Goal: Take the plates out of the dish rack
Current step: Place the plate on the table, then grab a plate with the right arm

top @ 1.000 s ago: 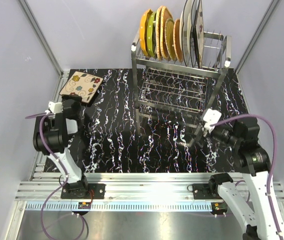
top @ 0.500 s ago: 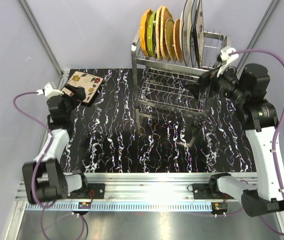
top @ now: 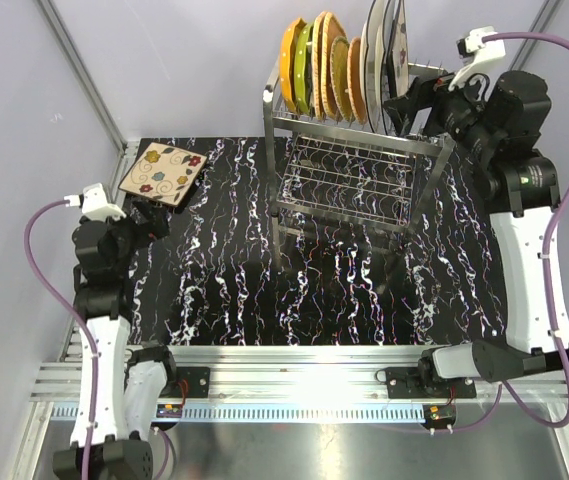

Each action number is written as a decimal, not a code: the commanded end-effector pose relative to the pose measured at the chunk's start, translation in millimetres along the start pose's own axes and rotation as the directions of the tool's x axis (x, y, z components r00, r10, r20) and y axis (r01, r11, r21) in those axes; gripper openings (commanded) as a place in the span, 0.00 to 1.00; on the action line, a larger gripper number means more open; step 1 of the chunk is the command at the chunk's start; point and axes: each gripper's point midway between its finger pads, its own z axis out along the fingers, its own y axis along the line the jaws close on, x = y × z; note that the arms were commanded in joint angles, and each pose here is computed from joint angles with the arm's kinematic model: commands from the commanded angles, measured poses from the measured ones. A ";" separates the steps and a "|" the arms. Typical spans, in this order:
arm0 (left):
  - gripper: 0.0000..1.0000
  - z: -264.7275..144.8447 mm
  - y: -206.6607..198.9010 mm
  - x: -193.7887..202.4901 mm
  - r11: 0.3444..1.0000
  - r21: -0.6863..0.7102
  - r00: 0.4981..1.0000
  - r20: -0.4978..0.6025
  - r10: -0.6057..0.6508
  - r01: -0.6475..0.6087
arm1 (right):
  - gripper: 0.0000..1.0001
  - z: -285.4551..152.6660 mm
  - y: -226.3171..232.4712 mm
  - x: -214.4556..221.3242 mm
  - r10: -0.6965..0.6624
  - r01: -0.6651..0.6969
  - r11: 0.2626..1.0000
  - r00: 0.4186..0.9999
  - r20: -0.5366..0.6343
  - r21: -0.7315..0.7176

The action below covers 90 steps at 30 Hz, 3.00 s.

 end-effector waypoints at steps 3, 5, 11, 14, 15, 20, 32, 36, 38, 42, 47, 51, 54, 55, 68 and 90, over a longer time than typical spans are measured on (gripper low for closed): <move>0.99 -31.7 1.5 1.0 0.997 -0.021 0.997 -0.023 0.072 -0.072 | 0.91 17.2 -21.1 -13.6 -0.146 0.142 0.987 0.988 0.044 0.072; 0.99 -39.6 1.7 4.9 0.997 -0.022 0.996 -0.037 0.076 -0.076 | 0.89 24.4 -27.5 -12.1 -0.164 0.160 0.983 0.985 0.043 0.095; 0.99 -47.6 -5.1 13.5 0.999 0.013 0.997 -0.057 0.049 -0.049 | 0.74 38.8 -36.9 -11.3 -0.200 0.193 0.974 0.979 0.048 0.115; 0.99 -49.4 -6.7 12.9 0.999 0.019 0.997 -0.058 0.051 -0.050 | 0.66 47.1 -39.1 -5.5 -0.204 0.198 0.974 0.978 0.039 0.110; 0.99 -49.5 -7.7 11.5 0.998 0.022 0.997 -0.058 0.053 -0.051 | 0.64 49.3 -39.0 -3.4 -0.204 0.199 0.974 0.978 0.035 0.107; 0.99 -50.1 -12.5 6.4 0.998 0.042 0.997 -0.050 0.053 -0.051 | 0.55 62.4 -42.5 6.2 -0.214 0.210 0.973 0.976 0.028 0.096; 0.99 -49.7 -14.8 7.6 0.997 0.058 0.998 -0.042 0.051 -0.048 | 0.47 84.5 -55.3 24.3 -0.289 0.285 0.952 0.957 0.018 0.114; 0.99 -48.9 -15.6 9.1 0.997 0.064 0.998 -0.043 0.045 -0.043 | 0.54 85.4 -56.7 26.3 -0.322 0.316 0.939 0.946 0.030 0.135; 0.99 -48.8 -15.8 9.4 0.997 0.066 0.998 -0.042 0.042 -0.040 | 0.57 87.9 -58.9 34.7 -0.330 0.325 0.933 0.944 0.013 0.155; 0.99 -48.8 -16.8 7.8 0.997 0.069 0.998 -0.037 0.041 -0.038 | 0.57 94.7 -58.4 44.3 -0.358 0.350 0.916 0.934 0.007 0.198; 0.99 -49.2 -16.3 8.5 0.997 0.066 0.998 -0.042 0.039 -0.036 | 0.49 96.8 -67.0 39.8 -0.382 0.356 0.891 0.923 0.039 0.283; 0.99 -50.2 -16.0 9.4 0.997 0.064 0.998 -0.040 0.040 -0.037 | 0.40 96.0 -68.1 37.4 -0.394 0.361 0.884 0.917 0.059 0.296; 0.99 -50.3 -16.1 10.9 0.997 0.066 0.998 -0.044 0.034 -0.031 | 0.20 95.3 -65.4 31.5 -0.403 0.361 0.884 0.911 0.090 0.297; 0.99 -50.5 -16.6 10.3 0.997 0.068 0.998 -0.043 0.035 -0.032 | 0.15 95.2 -64.2 30.4 -0.404 0.362 0.885 0.910 0.097 0.293; 0.99 -53.9 -21.3 4.3 0.996 0.083 0.999 -0.031 0.033 -0.030 | 0.00 64.3 -43.6 -46.2 -0.403 0.317 0.900 0.867 0.294 0.301; 0.99 -55.3 -35.4 -3.6 0.990 0.140 1.000 -0.014 -0.024 0.026 | 0.00 33.2 -26.4 -133.8 -0.288 0.166 0.945 0.830 0.477 0.283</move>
